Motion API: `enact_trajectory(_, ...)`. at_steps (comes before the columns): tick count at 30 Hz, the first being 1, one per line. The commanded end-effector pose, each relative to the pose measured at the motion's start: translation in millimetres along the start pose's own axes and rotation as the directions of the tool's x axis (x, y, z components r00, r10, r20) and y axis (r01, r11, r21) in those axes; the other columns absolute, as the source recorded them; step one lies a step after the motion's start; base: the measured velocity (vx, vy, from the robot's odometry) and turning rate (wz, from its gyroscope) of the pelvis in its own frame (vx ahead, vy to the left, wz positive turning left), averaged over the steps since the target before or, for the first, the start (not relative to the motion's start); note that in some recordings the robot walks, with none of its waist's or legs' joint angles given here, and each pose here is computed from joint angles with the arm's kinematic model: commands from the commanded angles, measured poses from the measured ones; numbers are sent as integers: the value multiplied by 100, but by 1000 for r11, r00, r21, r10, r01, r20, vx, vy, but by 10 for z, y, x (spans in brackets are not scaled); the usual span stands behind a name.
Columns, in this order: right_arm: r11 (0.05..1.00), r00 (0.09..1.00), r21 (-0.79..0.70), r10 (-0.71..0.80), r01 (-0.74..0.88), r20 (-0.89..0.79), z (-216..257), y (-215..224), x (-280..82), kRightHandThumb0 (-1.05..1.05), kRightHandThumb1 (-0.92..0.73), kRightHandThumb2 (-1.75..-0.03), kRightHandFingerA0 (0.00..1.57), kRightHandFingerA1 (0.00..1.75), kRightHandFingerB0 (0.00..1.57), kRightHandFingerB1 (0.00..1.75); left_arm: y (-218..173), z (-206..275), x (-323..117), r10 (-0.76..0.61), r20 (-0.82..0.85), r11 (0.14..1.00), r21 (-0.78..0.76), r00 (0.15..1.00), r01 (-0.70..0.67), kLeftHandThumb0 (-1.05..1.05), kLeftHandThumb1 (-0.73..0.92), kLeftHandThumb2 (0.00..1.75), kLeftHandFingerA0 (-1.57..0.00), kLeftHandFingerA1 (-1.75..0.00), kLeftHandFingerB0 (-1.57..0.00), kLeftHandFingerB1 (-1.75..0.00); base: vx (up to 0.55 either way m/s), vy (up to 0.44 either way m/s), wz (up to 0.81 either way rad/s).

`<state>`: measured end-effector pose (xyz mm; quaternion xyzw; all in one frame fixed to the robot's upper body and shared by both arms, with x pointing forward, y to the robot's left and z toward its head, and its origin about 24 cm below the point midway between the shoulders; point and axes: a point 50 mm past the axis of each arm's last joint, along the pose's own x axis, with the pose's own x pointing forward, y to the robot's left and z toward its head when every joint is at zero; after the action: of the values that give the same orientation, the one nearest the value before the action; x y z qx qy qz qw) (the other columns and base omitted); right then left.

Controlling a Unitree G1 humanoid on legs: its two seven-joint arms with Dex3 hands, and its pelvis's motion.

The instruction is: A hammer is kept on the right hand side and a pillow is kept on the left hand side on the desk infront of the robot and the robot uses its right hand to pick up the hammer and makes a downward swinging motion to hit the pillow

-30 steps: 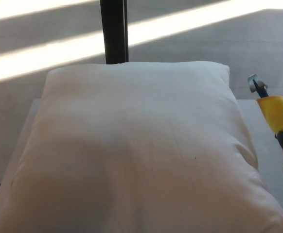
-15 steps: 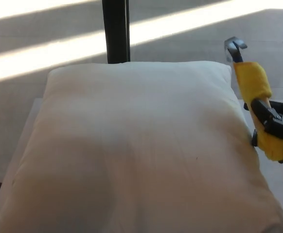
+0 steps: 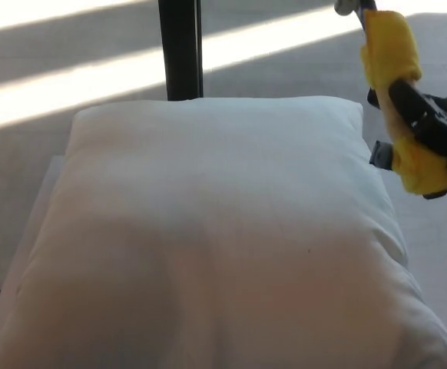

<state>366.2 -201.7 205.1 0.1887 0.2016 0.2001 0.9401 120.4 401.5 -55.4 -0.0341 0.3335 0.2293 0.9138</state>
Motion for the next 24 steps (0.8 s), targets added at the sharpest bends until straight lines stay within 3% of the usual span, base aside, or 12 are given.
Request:
enact_trajectory(1, 929, 929, 5, 369, -369, 33, 502, 545, -334, -33, -61, -110, 99, 175, 75, 165, 14, 16, -23, -39, 38, 999, -13, 999, 39, -65, 74, 62, -69, -56, -61, -48, 0, 0, 0)
enact_trajectory(4, 929, 929, 9, 369, -369, 11, 487, 587, -381, -29, -61, -110, 97, 175, 79, 157, 25, 9, -35, -42, 39, 999, -15, 998, 43, -65, 73, 62, -70, -57, -61, -47, 0, 0, 0)
enact_trajectory(9, 935, 935, -10, 354, -354, -5, 375, 565, -396, -32, -61, -108, 99, 175, 79, 161, 37, -7, -49, -41, 26, 999, 5, 999, 41, -65, 74, 62, -69, -55, -61, -46, 0, 0, 0)
enact_trajectory(17, 954, 947, -119, 248, -276, -205, 29, 363, -338, -31, -62, -106, 103, 175, 79, 163, 53, 68, -36, -16, 43, 1000, 10, 999, 15, -62, 73, 62, -73, -56, -63, -48, 0, 0, 0)
enact_trajectory(18, 940, 932, -140, 273, -311, -237, -44, 325, -324, -34, -73, -92, 102, 175, 75, 171, 51, 68, -37, -17, 45, 1000, 15, 999, 17, -63, 73, 62, -74, -57, -63, -48, 0, 0, 0)
enact_trajectory(19, 972, 930, -89, 181, -220, -319, -170, 231, -309, -35, -67, -97, 102, 175, 74, 172, 53, 61, -41, -33, 44, 999, 26, 998, 32, -65, 74, 62, -71, -58, -61, -48, 0, 0, 0)
enact_trajectory(23, 973, 907, -121, 136, -198, -398, -328, 127, -302, -32, -69, -106, 99, 175, 71, 175, 46, 85, -34, -38, 51, 999, 28, 998, 36, -65, 74, 62, -71, -58, -61, -48, 0, 0, 0)
enact_trajectory(24, 976, 883, -145, 76, -161, -464, -474, 43, -284, -29, -59, -119, 100, 175, 74, 175, 50, 121, -27, -35, 61, 999, 27, 998, 33, -65, 74, 62, -72, -59, -62, -48, 0, 0, 0)
